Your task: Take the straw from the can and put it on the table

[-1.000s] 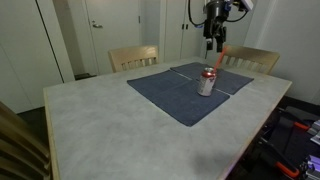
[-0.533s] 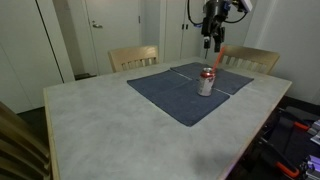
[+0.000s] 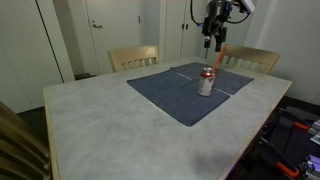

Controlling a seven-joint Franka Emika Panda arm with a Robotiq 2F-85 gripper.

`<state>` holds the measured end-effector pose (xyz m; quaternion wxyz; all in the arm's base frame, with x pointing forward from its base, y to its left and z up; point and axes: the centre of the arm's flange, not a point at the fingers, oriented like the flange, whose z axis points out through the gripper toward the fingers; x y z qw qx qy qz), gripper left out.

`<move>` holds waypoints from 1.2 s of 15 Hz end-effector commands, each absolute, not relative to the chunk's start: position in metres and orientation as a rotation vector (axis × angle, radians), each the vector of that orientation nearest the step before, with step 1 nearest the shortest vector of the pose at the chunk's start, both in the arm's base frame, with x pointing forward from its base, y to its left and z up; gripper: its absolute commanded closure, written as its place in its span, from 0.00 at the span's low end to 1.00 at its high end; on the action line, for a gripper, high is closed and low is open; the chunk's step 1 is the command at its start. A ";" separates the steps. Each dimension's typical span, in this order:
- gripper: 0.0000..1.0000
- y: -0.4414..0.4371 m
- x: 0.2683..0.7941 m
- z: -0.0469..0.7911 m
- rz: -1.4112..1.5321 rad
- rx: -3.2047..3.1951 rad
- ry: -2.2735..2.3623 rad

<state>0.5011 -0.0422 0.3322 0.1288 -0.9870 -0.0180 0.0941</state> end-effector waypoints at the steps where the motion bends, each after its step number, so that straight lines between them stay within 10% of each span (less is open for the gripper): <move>1: 0.00 -0.051 0.486 0.333 0.294 -2.888 -0.015; 10: 0.02 -0.052 0.482 0.317 0.476 -2.908 -0.009; 18: 0.67 -0.052 0.487 0.316 0.475 -2.906 -0.003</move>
